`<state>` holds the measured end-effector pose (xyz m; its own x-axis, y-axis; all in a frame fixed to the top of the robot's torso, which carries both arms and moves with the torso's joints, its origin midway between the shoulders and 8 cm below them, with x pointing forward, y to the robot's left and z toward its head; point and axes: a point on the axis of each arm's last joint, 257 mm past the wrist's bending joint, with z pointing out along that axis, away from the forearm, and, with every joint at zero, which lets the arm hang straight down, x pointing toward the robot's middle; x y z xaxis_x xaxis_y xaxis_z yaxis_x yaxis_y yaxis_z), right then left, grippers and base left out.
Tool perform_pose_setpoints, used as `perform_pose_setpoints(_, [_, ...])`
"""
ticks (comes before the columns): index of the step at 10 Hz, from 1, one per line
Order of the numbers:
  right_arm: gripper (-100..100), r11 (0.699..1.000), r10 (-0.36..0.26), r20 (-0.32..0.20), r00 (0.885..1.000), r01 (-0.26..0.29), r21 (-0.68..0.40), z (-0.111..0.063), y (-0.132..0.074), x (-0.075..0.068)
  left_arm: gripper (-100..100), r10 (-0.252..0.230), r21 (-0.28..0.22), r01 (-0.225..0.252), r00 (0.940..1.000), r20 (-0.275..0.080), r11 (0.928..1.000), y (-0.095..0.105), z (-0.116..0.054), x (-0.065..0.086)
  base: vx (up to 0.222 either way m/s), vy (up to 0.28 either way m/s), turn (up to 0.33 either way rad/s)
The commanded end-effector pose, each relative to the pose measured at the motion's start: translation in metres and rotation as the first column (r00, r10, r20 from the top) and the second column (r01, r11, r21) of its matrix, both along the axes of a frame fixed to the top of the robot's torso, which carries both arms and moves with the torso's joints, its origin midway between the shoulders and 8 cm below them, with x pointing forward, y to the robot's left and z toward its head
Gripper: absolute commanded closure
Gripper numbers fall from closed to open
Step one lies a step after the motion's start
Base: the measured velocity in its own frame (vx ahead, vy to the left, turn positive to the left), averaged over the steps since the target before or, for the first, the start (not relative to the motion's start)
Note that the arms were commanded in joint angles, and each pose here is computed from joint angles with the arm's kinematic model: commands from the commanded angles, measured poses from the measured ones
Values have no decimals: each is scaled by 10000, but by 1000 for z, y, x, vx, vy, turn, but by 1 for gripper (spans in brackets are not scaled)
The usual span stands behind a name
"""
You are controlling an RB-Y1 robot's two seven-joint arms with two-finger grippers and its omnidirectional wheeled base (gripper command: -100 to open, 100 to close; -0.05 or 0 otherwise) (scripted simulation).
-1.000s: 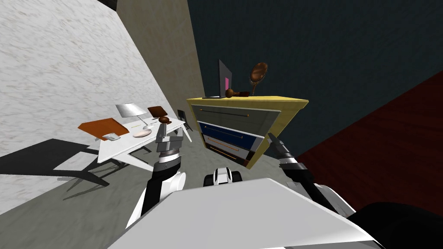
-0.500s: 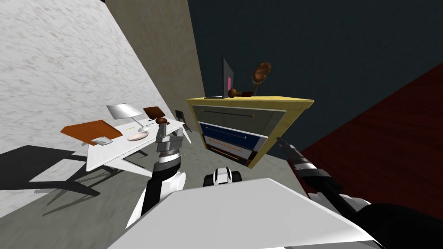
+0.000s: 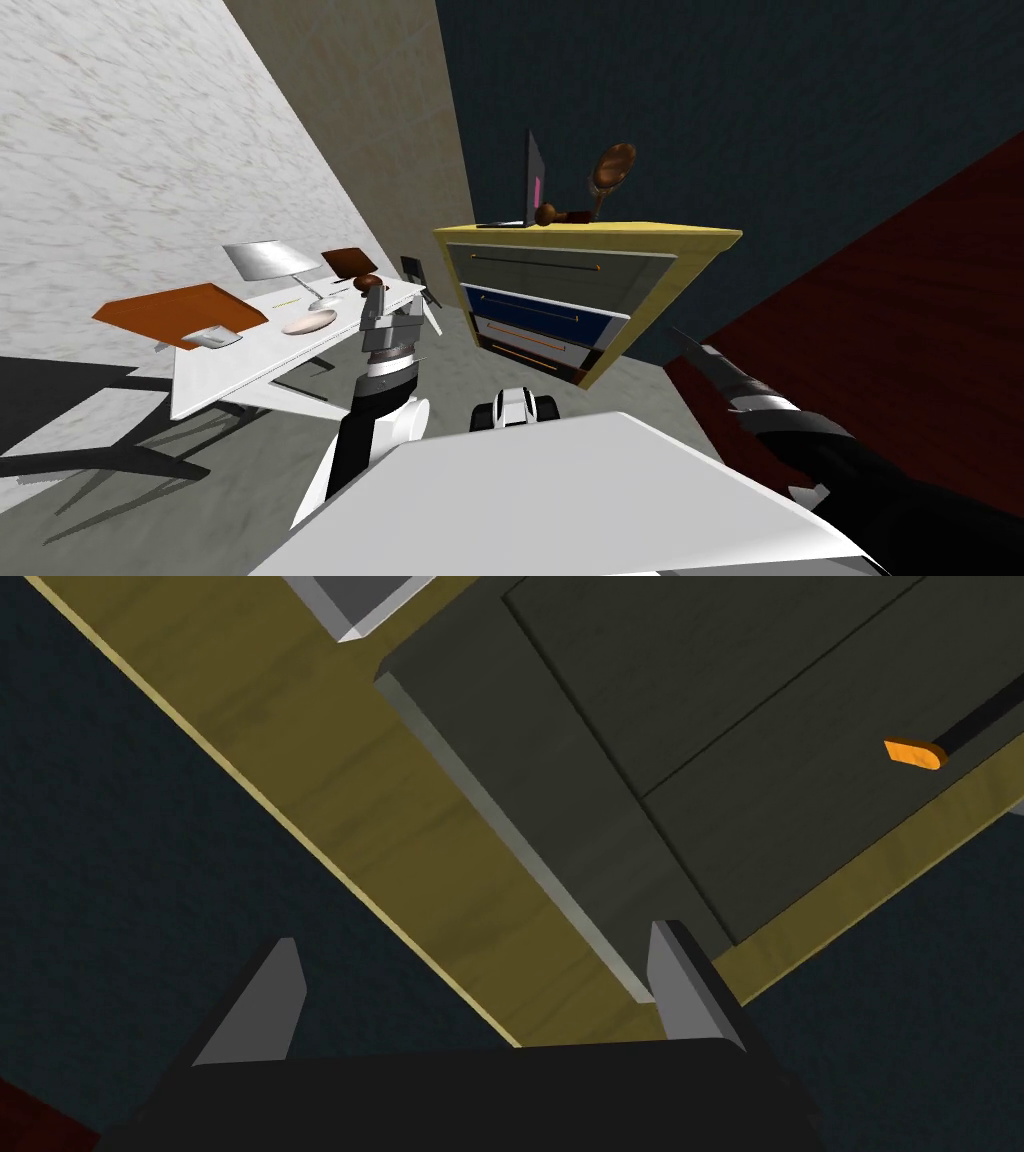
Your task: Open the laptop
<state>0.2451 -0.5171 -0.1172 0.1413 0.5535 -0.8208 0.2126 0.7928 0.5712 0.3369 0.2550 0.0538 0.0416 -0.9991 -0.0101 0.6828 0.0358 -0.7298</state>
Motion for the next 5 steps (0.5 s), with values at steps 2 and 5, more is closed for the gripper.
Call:
perform_pose_setpoints(2, [-100, 9846, -785, -1257, 9890, 571, -1652, 9, -49, -34, 0, 0, 0, 0, 10000, 0, 10000, 0, 0, 0, 48, 130, -76])
perform_pose_setpoints(5, [-100, 9589, -1341, -1670, 9768, 853, -2706, 30, -78, -53, 0, 0, 0, 0, 10000, -1, 10000, 0, 0, 0, 62, 137, -62])
